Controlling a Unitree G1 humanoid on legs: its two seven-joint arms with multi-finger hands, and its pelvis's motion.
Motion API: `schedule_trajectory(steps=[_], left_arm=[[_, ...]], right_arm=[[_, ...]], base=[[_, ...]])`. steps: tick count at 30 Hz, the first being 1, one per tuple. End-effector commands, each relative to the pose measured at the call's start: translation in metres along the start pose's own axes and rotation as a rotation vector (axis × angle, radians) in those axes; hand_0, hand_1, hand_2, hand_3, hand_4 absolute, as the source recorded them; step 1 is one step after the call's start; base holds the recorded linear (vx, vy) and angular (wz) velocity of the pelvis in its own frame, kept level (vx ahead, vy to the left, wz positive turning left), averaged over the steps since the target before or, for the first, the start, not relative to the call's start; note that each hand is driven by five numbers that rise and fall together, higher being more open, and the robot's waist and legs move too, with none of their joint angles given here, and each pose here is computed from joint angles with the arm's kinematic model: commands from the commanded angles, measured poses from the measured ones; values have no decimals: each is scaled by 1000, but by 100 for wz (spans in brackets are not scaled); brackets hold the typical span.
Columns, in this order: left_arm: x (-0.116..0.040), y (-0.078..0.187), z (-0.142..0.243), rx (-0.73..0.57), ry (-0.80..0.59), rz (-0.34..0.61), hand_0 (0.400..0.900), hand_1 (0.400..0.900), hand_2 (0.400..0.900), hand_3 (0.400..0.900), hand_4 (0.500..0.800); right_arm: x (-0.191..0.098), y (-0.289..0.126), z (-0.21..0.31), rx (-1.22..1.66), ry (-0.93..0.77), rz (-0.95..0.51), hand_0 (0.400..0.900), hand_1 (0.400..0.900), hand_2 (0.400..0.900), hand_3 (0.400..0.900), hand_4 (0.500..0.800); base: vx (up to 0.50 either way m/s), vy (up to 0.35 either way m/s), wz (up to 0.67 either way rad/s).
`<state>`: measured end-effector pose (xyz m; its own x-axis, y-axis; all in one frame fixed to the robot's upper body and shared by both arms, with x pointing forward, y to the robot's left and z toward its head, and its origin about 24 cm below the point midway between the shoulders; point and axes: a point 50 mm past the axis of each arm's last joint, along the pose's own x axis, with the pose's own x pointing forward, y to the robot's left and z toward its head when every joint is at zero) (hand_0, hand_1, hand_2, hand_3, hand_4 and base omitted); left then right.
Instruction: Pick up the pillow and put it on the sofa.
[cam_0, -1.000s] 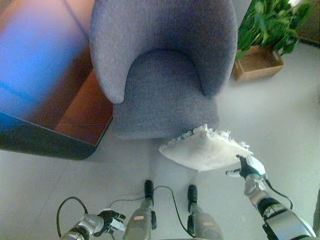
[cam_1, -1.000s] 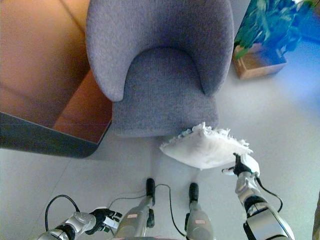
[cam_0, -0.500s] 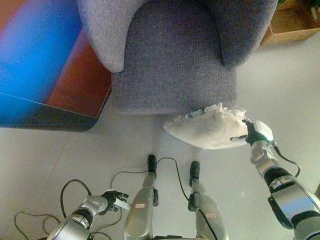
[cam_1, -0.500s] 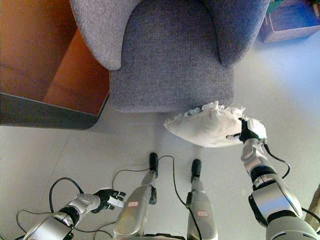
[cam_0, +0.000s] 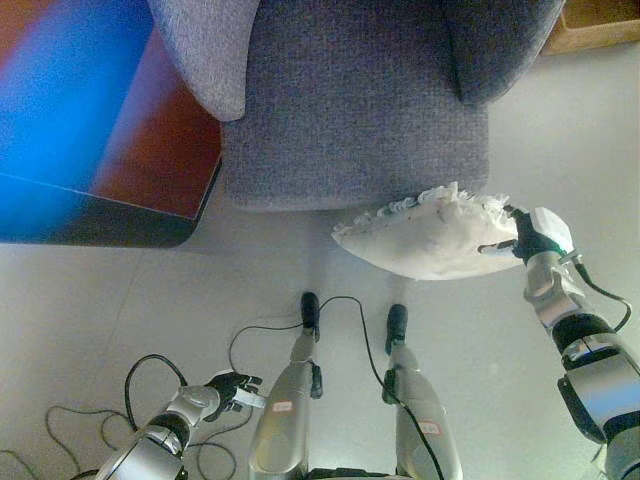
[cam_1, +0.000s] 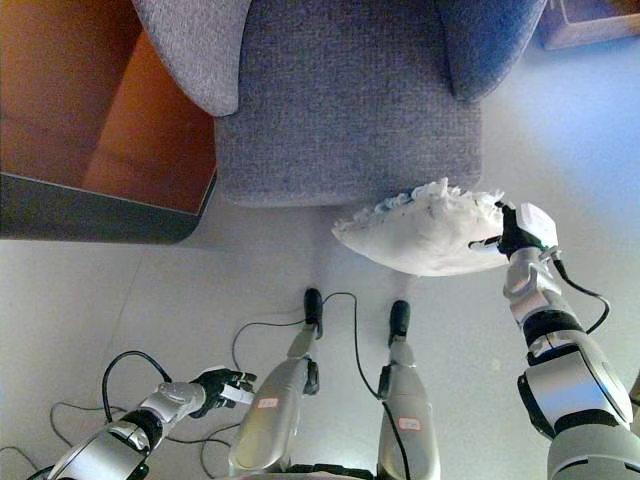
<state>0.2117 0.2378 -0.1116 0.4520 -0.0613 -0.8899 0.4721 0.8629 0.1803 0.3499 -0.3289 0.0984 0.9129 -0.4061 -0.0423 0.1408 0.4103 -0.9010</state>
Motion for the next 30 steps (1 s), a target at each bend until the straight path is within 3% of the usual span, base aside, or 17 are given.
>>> schedule_trajectory(steps=[1, 26, 27, 28, 29, 30], left_arm=[[2, -17, -25, -22, 78, -48, 900, 900, 900, 900, 800], [5, -25, -10, -7, 27, -70, 900, 900, 900, 900, 800], [5, -25, -10, -6, 26, -69, 900, 900, 900, 900, 800], [5, -25, -10, -6, 26, -69, 900, 900, 900, 900, 800], [5, -25, -9, -3, 21, -69, 900, 900, 900, 900, 800], [5, -24, -8, -1, 20, -70, 900, 900, 900, 900, 800]], right_arm=[[12, -66, 28, -18, -130, -155, 900, 900, 900, 900, 800], [15, -92, 113, 116, -318, -139, 900, 900, 900, 900, 800], [15, -93, 114, 111, -316, -134, 833, 833, 833, 833, 760], [15, -93, 115, 108, -317, -128, 569, 569, 569, 569, 601], [16, -96, 118, 110, -323, -113, 400, 400, 400, 400, 500], [16, -97, 119, 111, -323, -112, 400, 400, 400, 400, 500]], base=[[-16, 51, 4], [-5, 15, 2], [0, 0, 0], [0, 0, 0], [0, 0, 0], [0, 0, 0]])
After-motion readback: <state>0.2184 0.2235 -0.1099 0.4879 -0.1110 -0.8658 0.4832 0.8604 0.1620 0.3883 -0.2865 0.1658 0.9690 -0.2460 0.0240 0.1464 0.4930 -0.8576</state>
